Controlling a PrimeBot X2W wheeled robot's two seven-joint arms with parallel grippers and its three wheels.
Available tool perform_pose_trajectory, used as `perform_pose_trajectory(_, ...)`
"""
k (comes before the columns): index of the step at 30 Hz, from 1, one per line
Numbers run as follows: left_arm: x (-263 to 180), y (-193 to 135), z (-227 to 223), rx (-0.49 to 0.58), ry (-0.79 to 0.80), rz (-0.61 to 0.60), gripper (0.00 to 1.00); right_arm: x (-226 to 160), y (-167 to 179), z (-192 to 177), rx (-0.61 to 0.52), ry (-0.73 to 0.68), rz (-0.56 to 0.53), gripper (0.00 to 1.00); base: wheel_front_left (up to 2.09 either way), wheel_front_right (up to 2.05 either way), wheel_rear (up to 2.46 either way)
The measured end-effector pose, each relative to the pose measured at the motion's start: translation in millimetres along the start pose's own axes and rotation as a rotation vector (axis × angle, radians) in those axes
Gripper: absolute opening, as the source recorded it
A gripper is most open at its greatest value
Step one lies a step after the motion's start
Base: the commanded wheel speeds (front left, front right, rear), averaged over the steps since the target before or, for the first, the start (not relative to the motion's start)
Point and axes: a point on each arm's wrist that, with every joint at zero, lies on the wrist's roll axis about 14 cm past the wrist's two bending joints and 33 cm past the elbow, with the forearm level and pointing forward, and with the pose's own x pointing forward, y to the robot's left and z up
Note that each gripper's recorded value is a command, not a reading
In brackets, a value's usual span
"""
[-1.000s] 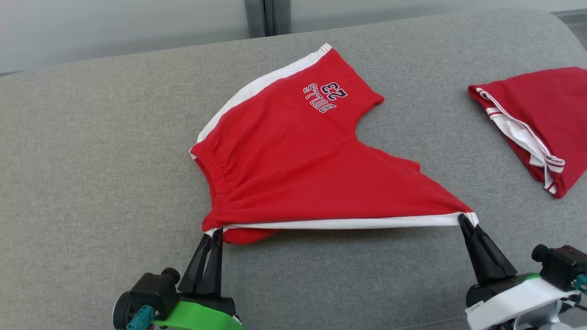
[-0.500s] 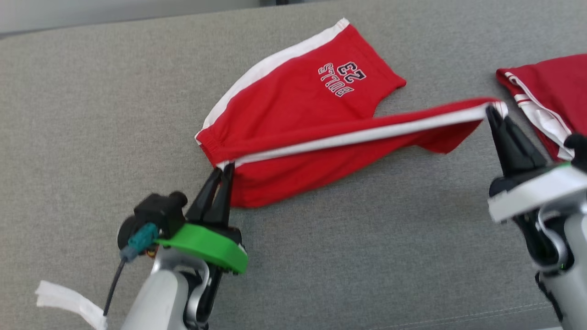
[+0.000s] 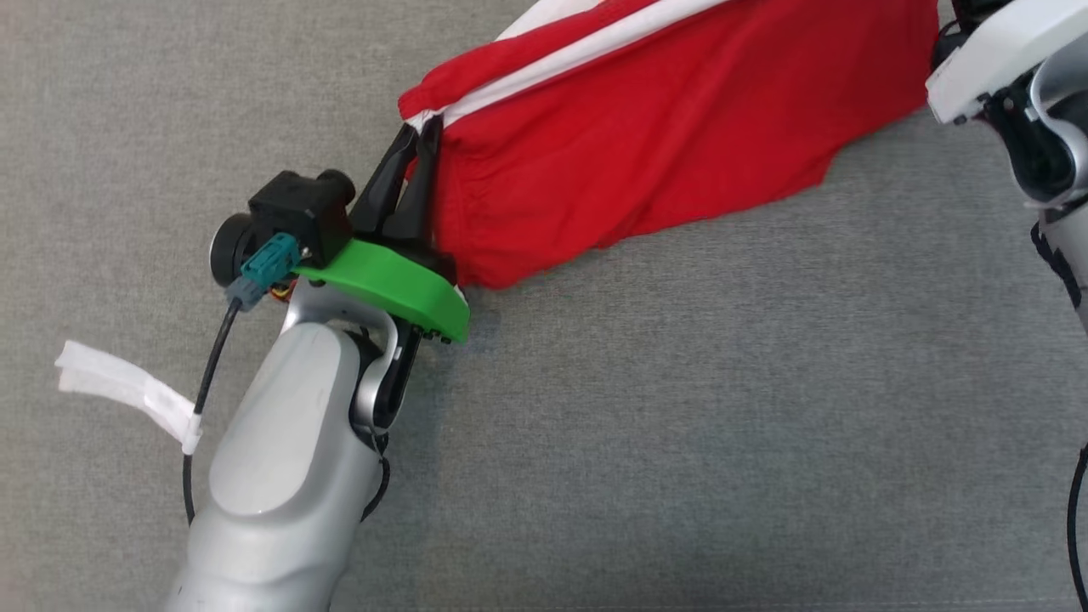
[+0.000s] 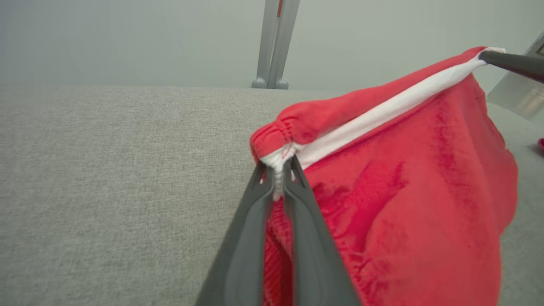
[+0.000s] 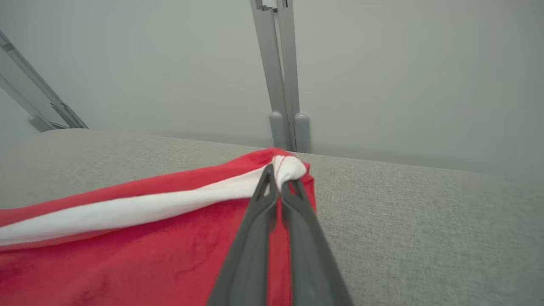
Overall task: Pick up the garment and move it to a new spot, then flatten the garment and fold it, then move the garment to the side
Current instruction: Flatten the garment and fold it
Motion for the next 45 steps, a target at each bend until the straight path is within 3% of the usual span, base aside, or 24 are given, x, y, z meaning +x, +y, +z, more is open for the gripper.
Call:
perform_pose_trajectory(9, 1.2, 29.5, -27.7, -0.031, 0.055, 0.077, 0.00, 57.2, 19.4, -62.1, -0.003, 0.141, 0.061, 0.00, 0.00, 0.00, 0.00)
perform_pose_trajectory(10, 0.5, 31.0, -30.1, -0.040, 0.058, 0.081, 0.00, 60.7, 23.3, -68.2, 0.001, 0.148, 0.071, 0.12, 0.00, 0.00, 0.00)
perform_pose_trajectory(11, 0.1, 31.7, -32.0, -0.037, 0.061, 0.080, 0.13, 63.9, 26.5, -73.1, 0.004, 0.155, 0.078, 0.57, 0.00, 0.00, 0.00)
perform_pose_trajectory(12, 0.0, 32.5, -33.8, -0.032, 0.065, 0.080, 0.47, 66.0, 29.2, -76.5, 0.007, 0.156, 0.085, 1.00, 0.00, 0.00, 0.00)
perform_pose_trajectory(13, -0.1, 33.2, -36.3, -0.030, 0.072, 0.080, 1.00, 68.1, 32.7, -79.1, 0.000, 0.151, 0.095, 1.00, 0.00, 0.00, 0.00)
perform_pose_trajectory(24, -0.1, 39.4, -14.6, 0.054, -0.016, 0.144, 1.00, 51.9, 26.2, -53.6, -0.101, -0.008, 0.112, 1.00, 0.00, 0.00, 0.00)
perform_pose_trajectory(27, -3.0, 45.1, 11.3, 0.070, -0.104, 0.183, 1.00, 41.4, 21.4, -23.8, -0.090, -0.102, 0.095, 1.00, 0.00, 0.00, 0.00)
perform_pose_trajectory(37, -24.2, 58.6, 47.0, 0.143, -0.215, 0.264, 1.00, -36.6, 12.1, 3.5, -0.050, -0.248, -0.007, 1.00, 0.00, 0.00, 0.00)
perform_pose_trajectory(45, -33.1, 50.0, 39.2, 0.159, -0.190, 0.246, 1.00, -103.0, 4.9, 2.9, -0.032, -0.263, -0.105, 1.00, 0.00, 0.00, 0.00)
